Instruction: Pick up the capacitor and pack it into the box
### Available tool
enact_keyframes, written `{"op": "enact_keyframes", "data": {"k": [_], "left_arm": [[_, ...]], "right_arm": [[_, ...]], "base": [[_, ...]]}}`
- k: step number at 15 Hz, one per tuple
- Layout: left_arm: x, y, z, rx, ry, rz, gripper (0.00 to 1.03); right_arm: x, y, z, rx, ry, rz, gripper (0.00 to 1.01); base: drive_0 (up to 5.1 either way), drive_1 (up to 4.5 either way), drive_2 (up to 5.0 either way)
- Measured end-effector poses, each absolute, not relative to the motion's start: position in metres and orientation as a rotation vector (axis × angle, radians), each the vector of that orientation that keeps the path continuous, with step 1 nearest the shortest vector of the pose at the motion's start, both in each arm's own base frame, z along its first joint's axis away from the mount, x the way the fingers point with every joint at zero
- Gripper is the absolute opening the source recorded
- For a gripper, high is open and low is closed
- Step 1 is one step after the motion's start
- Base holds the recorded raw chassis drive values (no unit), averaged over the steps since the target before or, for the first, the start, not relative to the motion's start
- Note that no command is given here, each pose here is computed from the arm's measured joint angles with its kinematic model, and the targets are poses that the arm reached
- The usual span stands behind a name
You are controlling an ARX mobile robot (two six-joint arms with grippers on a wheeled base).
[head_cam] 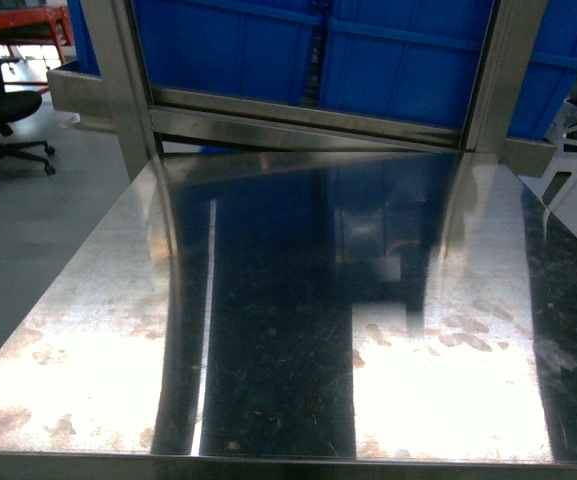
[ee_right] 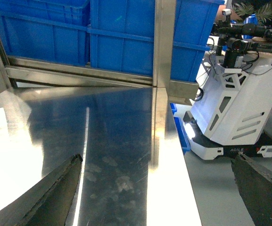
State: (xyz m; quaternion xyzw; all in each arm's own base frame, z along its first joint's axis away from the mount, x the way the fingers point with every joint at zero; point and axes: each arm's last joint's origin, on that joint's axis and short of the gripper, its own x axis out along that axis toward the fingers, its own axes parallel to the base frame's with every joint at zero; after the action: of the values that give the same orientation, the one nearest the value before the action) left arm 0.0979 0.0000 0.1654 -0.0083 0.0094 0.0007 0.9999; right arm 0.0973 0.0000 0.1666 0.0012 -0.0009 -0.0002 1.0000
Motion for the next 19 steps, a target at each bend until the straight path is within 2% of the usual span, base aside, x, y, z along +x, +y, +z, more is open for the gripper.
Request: {"op": "enact_keyframes", "data": {"k": [1, 2, 19], "left_arm": [[0.0972, 0.0001, 0.17, -0.015, -0.017, 0.003, 0.43], [0.0975, 0.0, 0.166, -0.015, 0.012, 0.002, 0.43], [0.0975, 0.0, 0.167, -0.015, 0.001, 0.0, 0.43]], "right_arm": [[0.0973, 0.0, 0.1666, 0.002, -0.002, 0.001, 0.98], [0.0973, 0.0, 0.1666, 0.003, -0.002, 0.0, 0.98], [0.0973, -0.0001, 0.1666, 0.002, -0.002, -0.002, 0.98]], "base": [[0.0, 0.0, 0.0], [0.0, 0.0, 0.0], [0.0, 0.0, 0.0]]}}
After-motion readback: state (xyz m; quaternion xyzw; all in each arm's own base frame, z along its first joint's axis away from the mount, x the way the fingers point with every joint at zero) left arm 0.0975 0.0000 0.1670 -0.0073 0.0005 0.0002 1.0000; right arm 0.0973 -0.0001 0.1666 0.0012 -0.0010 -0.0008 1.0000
